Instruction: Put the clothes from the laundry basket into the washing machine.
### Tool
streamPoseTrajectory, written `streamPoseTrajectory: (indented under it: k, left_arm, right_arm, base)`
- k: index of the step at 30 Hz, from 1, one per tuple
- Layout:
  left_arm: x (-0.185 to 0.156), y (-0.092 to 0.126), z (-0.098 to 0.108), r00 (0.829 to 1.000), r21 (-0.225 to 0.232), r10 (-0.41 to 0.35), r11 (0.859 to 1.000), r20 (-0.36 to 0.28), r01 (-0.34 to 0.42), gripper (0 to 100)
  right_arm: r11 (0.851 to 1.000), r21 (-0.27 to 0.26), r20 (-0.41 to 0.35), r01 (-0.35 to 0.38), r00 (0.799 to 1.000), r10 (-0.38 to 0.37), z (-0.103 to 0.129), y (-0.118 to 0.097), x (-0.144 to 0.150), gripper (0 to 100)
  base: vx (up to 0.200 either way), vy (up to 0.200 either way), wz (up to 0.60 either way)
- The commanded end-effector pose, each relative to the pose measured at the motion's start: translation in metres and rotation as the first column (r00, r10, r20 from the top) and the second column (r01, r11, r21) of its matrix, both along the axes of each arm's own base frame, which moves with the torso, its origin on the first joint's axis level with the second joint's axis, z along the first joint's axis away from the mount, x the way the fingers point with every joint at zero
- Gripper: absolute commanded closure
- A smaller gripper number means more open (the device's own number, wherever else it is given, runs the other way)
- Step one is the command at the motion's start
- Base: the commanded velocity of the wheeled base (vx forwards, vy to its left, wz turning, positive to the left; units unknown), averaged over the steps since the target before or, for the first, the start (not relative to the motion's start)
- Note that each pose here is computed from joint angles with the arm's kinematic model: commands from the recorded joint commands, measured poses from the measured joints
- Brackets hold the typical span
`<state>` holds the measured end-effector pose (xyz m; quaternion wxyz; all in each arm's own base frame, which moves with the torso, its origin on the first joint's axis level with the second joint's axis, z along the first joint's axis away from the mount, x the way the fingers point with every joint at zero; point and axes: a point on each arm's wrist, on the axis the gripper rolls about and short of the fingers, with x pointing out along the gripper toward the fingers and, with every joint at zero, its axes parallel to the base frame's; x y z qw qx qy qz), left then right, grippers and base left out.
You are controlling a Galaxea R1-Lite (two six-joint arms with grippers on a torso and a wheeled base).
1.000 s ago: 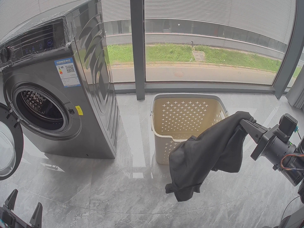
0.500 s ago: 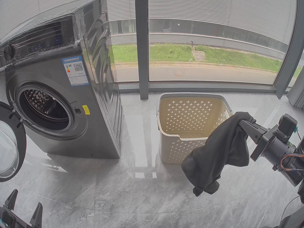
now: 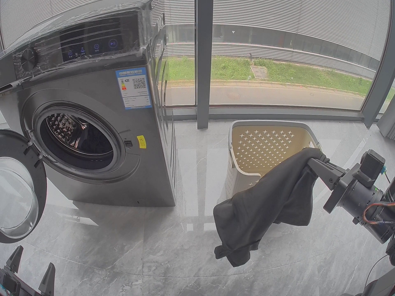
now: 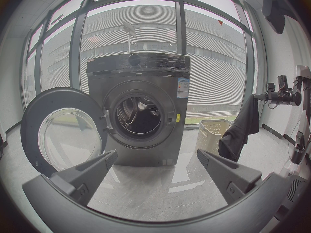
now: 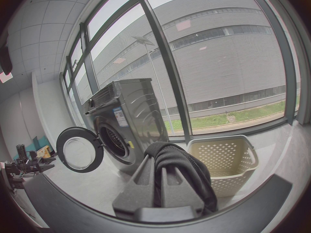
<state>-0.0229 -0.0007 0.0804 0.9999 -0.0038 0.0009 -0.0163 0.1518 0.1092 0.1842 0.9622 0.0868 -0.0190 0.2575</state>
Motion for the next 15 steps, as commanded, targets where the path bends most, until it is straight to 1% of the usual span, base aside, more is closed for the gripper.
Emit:
streamPoseTrajectory:
  k: [1,2,10,13,15]
  left_arm:
    - [0.0,0.0,-0.0048,1.0,0.0,0.0,1.0,0.0,0.0,0]
    - [0.0,0.0,-0.0048,1.0,-0.002,0.0,1.0,0.0,0.0,0]
    - [0.0,0.0,-0.0048,1.0,0.0,0.0,1.0,0.0,0.0,0]
    - [0.0,0.0,-0.0048,1.0,0.0,0.0,1.0,0.0,0.0,0]
    - [0.0,0.0,-0.0048,1.0,0.0,0.0,1.0,0.0,0.0,0]
  right_arm:
    - [1.0,-0.003,-0.004,-0.012,1.0,0.012,-0.0012,0.0016,-0.0001,100]
    - [0.999,-0.002,-0.001,-0.038,0.999,0.038,-0.0006,0.0044,-0.002,100]
    - [0.999,-0.007,-0.024,-0.041,0.999,0.04,-0.0051,0.0069,0.0008,100]
    - [1.0,-0.013,-0.033,-0.027,0.999,0.026,-0.007,0.0071,0.0027,100]
    - [1.0,-0.021,-0.045,-0.013,0.999,0.012,-0.0091,0.0059,0.0044,100]
  base:
    - [0.0,0.2,0.0]
    - [0.0,0.2,0.0]
    - [0.0,0.2,0.0]
    - [0.0,0.0,0.0]
    - [-0.2,0.0,0.0]
